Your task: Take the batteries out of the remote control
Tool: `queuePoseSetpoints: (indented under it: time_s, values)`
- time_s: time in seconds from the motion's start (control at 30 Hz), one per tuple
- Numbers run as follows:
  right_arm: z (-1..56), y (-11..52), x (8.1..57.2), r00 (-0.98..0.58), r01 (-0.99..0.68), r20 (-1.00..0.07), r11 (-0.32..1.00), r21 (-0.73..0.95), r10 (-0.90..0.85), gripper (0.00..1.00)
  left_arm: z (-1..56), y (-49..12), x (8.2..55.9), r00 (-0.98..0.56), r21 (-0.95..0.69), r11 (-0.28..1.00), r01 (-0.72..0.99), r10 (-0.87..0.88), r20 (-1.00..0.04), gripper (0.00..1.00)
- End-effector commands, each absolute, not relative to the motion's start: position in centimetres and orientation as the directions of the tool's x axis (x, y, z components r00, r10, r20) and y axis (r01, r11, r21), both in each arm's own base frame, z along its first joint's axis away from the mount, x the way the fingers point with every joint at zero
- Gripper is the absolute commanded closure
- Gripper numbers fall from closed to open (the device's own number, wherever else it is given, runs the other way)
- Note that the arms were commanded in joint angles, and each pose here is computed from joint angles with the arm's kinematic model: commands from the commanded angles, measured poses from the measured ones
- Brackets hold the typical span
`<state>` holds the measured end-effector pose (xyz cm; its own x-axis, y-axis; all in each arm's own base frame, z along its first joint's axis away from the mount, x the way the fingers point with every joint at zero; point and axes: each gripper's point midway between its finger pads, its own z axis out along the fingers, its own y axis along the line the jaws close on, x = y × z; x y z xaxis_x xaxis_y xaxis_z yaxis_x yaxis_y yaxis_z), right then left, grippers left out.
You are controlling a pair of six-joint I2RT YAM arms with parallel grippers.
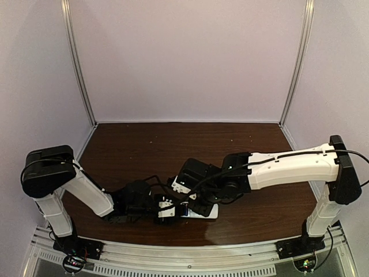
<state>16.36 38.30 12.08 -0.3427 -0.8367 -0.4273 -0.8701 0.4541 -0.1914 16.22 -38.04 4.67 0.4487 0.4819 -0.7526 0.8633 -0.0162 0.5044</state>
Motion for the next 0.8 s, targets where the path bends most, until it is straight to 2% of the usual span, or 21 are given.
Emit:
queuePoseSetpoints:
  time_s: [0.0,0.4,0.77]
  values:
    - [10.8,36.6,16.8,-0.37,-0.855,-0.34,0.46,-0.24,-0.865,1.0,8.0,-39.2,17.1,0.516,0.582,0.057,0.811,0.397,-0.759,1.0]
    - [11.2,37.1,17.3,-0.39,-0.847,-0.331,0.476,-0.236,-0.859,1.0,8.0,-39.0,17.6,0.526,0.607,0.079,0.791,0.419,-0.74,1.0]
    - [12.5,36.7,19.0,-0.47,-0.798,-0.33,0.554,-0.238,-0.818,1.0,7.6,-39.1,17.9,0.544,0.641,0.089,0.763,0.447,-0.71,1.0]
